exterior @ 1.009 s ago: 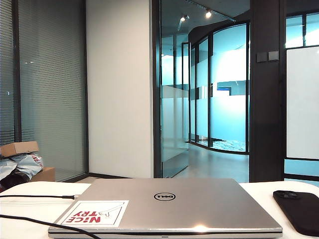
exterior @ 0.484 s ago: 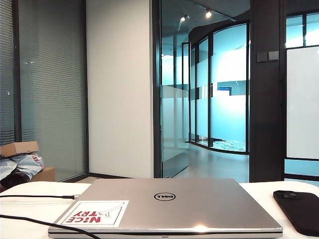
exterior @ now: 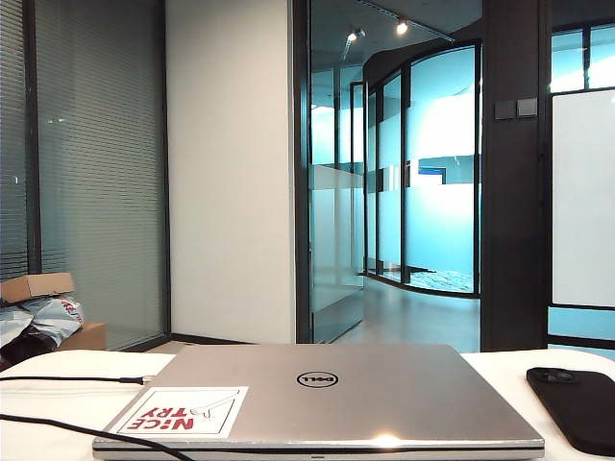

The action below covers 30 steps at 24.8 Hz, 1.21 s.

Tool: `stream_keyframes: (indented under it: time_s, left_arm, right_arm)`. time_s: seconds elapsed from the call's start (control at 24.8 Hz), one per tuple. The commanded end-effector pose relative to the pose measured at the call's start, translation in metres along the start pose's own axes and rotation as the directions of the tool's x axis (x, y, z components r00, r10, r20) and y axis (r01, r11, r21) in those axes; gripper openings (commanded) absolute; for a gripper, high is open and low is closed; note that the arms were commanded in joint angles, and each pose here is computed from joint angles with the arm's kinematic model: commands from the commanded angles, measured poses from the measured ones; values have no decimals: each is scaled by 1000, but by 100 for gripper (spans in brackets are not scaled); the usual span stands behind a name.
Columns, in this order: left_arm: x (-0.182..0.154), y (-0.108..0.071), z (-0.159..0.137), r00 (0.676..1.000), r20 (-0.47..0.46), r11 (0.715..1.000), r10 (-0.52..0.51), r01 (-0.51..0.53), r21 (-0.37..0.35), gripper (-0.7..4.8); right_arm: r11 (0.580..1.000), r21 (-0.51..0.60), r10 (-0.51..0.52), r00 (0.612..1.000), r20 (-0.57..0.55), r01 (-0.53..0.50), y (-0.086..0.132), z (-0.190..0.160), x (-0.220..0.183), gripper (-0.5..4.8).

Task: Pick up the charging cable and the phone, plug the charging cable into the charging port on the phone, and finally place them back on the table.

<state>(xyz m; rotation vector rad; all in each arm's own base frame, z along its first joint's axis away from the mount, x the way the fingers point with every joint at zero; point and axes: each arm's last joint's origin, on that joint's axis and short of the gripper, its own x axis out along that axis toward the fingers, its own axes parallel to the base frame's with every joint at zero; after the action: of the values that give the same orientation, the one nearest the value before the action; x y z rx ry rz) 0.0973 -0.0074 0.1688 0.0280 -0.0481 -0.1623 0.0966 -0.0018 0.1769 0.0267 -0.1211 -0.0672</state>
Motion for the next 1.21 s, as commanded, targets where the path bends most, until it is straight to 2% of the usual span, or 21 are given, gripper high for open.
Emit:
stream_keyframes:
  time_s: [0.04,0.61,1.21]
  left_arm:
    - [0,0,1,1000,13,1000,-3,3,2,-5]
    - [0,0,1,1000,13,1000,-3,3,2,-5]
    - [0,0,1,1000,13,1000,-3,3,2,-5]
  right_arm:
    - [1000,4,27,1000,-2,-27,1,-1,0,-5]
    - [999,-34,-13,1000,-7,13,-4,-2,0,-5]
    - [999,-34,-9,1000,-7,9,-4,-1,0,-5]
